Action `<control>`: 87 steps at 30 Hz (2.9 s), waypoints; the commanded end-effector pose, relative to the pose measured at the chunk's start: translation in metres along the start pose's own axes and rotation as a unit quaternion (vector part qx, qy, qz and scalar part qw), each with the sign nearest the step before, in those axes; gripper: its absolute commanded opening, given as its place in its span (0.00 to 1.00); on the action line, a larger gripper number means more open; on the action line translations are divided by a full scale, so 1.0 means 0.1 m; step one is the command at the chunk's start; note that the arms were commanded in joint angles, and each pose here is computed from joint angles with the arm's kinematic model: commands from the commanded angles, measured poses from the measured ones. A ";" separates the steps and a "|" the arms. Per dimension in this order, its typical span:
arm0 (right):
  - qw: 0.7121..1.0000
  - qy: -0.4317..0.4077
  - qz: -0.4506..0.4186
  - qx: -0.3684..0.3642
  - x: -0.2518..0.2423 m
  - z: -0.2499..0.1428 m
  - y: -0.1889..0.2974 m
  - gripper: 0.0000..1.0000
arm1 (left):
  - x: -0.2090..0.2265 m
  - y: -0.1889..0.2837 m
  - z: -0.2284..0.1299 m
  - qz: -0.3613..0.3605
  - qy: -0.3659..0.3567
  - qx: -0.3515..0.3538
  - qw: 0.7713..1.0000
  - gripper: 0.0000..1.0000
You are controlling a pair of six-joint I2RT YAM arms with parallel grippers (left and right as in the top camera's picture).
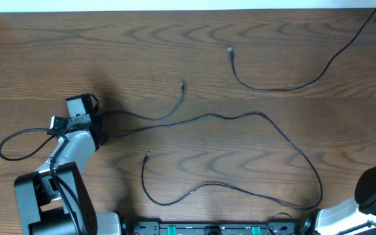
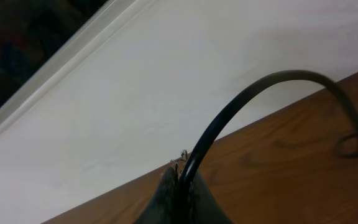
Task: Untangle cables
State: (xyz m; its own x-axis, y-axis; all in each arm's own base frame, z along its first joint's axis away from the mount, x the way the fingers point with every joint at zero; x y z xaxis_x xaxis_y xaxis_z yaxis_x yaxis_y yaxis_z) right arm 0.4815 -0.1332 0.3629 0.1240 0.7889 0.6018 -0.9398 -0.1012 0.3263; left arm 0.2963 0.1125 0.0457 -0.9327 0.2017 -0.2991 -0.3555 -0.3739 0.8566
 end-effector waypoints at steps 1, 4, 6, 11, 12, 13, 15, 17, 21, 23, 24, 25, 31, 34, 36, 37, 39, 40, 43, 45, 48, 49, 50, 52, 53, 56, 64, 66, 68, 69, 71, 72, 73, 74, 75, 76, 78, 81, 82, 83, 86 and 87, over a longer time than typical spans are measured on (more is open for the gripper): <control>0.999 0.043 0.000 -0.018 0.08 0.11 0.05 0.01 | 0.06 -0.02 0.00 0.011 -0.011 -0.003 1.000 0.07; 0.997 0.076 -0.001 -0.019 0.08 0.11 0.05 0.01 | 0.04 -0.02 -0.04 0.003 -0.012 0.015 1.000 0.08; 0.995 0.099 0.000 -0.017 0.09 0.10 0.04 0.01 | 0.03 -0.02 -0.06 0.000 -0.012 0.021 1.000 0.08; 0.981 0.172 -0.065 -0.067 -0.05 0.30 0.08 0.01 | 0.04 -0.02 -0.07 0.003 -0.015 0.023 1.000 0.07; 0.972 0.204 -0.085 -0.082 -0.09 0.37 0.10 0.01 | 0.05 -0.02 -0.07 0.004 -0.020 0.023 1.000 0.08; 0.964 0.228 -0.098 -0.091 -0.11 0.42 0.12 0.01 | 0.05 -0.02 -0.07 0.004 -0.029 0.023 0.999 0.08; 0.930 0.304 -0.164 -0.128 -0.20 0.62 0.20 0.01 | 0.07 -0.02 -0.08 0.009 -0.037 0.026 0.999 0.08; 0.894 0.353 -0.229 -0.157 -0.28 0.80 0.30 0.01 | 0.08 -0.02 -0.09 0.012 -0.038 0.028 0.999 0.08; 0.810 0.443 -0.330 -0.198 -0.32 1.11 0.52 0.01 | 0.08 -0.02 -0.10 0.010 -0.037 0.032 0.999 0.08; 0.774 0.475 -0.359 -0.215 -0.32 1.25 0.64 0.01 | 0.07 -0.02 -0.11 0.008 -0.037 0.036 0.999 0.07; 0.763 0.483 -0.369 -0.221 -0.33 1.30 0.68 0.01 | 0.07 -0.02 -0.11 0.008 -0.037 0.036 0.999 0.08; 0.742 0.496 -0.388 -0.230 -0.36 1.39 0.78 0.01 | 0.07 -0.02 -0.11 0.008 -0.037 0.036 0.999 0.08; 0.748 0.497 -0.406 -0.167 -0.63 1.28 0.76 0.01 | 0.07 -0.02 -0.11 0.008 -0.038 0.037 0.999 0.08; 0.766 0.504 -0.384 -0.109 -0.75 1.06 0.60 0.01 | 0.07 -0.02 -0.12 0.006 -0.038 0.040 0.998 0.08; 0.778 0.506 -0.367 -0.068 -0.81 0.90 0.51 0.01 | 0.05 -0.01 -0.16 0.000 -0.038 0.052 0.998 0.07; 0.783 0.505 -0.360 -0.043 -0.85 0.80 0.47 0.01 | 0.05 -0.01 -0.17 -0.002 -0.038 0.055 0.998 0.07; 0.792 0.505 -0.344 -0.015 -0.88 0.68 0.43 0.01 | 0.04 -0.01 -0.17 -0.003 -0.038 0.057 0.998 0.07; 0.795 0.505 -0.335 -0.004 -0.89 0.63 0.42 0.01 | 0.04 -0.01 -0.17 -0.003 -0.038 0.057 0.998 0.07; 0.816 0.502 -0.281 0.048 -0.90 0.37 0.33 0.01 | 0.04 -0.01 -0.17 -0.004 -0.038 0.058 0.998 0.07; 0.827 0.499 -0.248 0.072 -0.89 0.23 0.27 0.01 | 0.04 -0.01 -0.18 -0.005 -0.038 0.061 0.997 0.08; 0.842 0.487 -0.200 0.120 -0.94 -0.05 0.14 0.22 | 0.03 -0.01 -0.21 -0.010 -0.037 0.071 0.997 0.08; 0.847 0.474 -0.194 0.140 -0.97 -0.16 0.10 0.31 | 0.03 -0.01 -0.21 -0.011 -0.037 0.072 0.997 0.08; 0.856 0.454 -0.194 0.152 -1.01 -0.23 0.08 0.29 | 0.03 -0.01 -0.21 -0.009 -0.038 0.072 0.997 0.08; 0.867 0.428 -0.195 0.167 -1.04 -0.32 0.06 0.19 | 0.04 -0.01 -0.22 -0.008 -0.038 0.073 0.997 0.07; 0.871 0.418 -0.196 0.171 -1.05 -0.34 0.07 0.20 | 0.04 -0.01 -0.22 -0.007 -0.038 0.073 0.997 0.07; 0.896 0.355 -0.205 0.173 -1.07 -0.40 0.08 0.45 | 0.05 0.00 -0.22 -0.004 -0.039 0.075 0.996 0.08; 0.912 0.258 -0.139 0.288 -0.97 -0.97 0.23 0.49 | 0.07 0.00 -0.23 -0.001 -0.040 0.077 0.996 0.08; 0.900 0.181 -0.171 0.357 -1.08 -1.30 0.41 0.48 | 0.08 0.00 -0.24 0.002 -0.041 0.079 0.996 0.08; 0.893 0.146 -0.196 0.377 -1.18 -1.45 0.46 0.50 | 0.10 0.00 -0.25 0.007 -0.042 0.081 0.996 0.07; 0.890 0.131 -0.207 0.385 -1.23 -1.52 0.47 0.53 | 0.10 0.00 -0.25 0.007 -0.042 0.081 0.996 0.08; 0.880 0.107 -0.226 0.404 -1.36 -1.73 0.50 0.63 | 0.11 0.00 -0.25 0.008 -0.044 0.082 0.996 0.08; 0.877 0.098 -0.230 0.411 -1.41 -1.82 0.50 0.64 | 0.10 0.00 -0.25 0.007 -0.053 0.082 0.995 0.07; 0.874 0.087 -0.234 0.416 -1.46 -1.91 0.50 0.64 | 0.10 0.00 -0.25 0.006 -0.062 0.082 0.995 0.08; 0.872 0.075 -0.239 0.421 -1.50 -1.99 0.50 0.65 | 0.10 0.00 -0.25 0.004 -0.081 0.081 0.993 0.08; 0.870 0.062 -0.245 0.424 -1.55 -2.08 0.51 0.66 | 0.10 0.00 -0.25 0.002 -0.096 0.082 0.992 0.08; 0.867 0.047 -0.251 0.428 -1.59 -2.17 0.51 0.68 | 0.10 0.00 -0.25 -0.001 -0.114 0.084 0.990 0.08; 0.862 0.030 -0.263 0.432 -1.68 -2.29 0.54 0.72 | 0.07 0.01 -0.29 -0.015 -0.153 0.096 0.983 0.08; 0.848 0.022 -0.306 0.433 -1.86 -2.41 0.61 0.77 | 0.01 0.03 -0.38 -0.049 -0.216 0.126 0.967 0.08; 0.843 0.025 -0.318 0.433 -1.91 -2.43 0.64 0.79 | -0.02 0.05 -0.43 -0.067 -0.240 0.140 0.958 0.08; 0.838 0.028 -0.330 0.434 -1.96 -2.44 0.67 0.80 | -0.05 0.06 -0.47 -0.086 -0.262 0.152 0.949 0.08; 0.818 0.039 -0.370 0.438 -2.08 -2.44 0.78 0.83 | -0.12 0.12 -0.61 -0.133 -0.305 0.186 0.924 0.08; 0.814 0.042 -0.378 0.439 -2.10 -2.44 0.80 0.83 | -0.13 0.14 -0.63 -0.138 -0.309 0.190 0.922 0.07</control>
State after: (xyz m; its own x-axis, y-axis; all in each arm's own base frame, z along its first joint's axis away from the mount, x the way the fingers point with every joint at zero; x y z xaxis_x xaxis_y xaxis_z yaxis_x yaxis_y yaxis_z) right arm 0.3131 -0.1443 0.0867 0.4627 0.8847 0.0566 -0.0700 -0.0272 0.9972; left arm 0.2994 0.0683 0.0366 -0.7043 0.6529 -0.2786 -0.4055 -0.0479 0.9128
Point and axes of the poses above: each gripper's point midway between its finger pads, its own y axis back along the fingers, its own x axis along the line the jaws close on, z = x × y, the point moved 4 cm from there along y, back along the fingers, and after that the axes turned 2 degrees about -y, right-handed, at the moved point
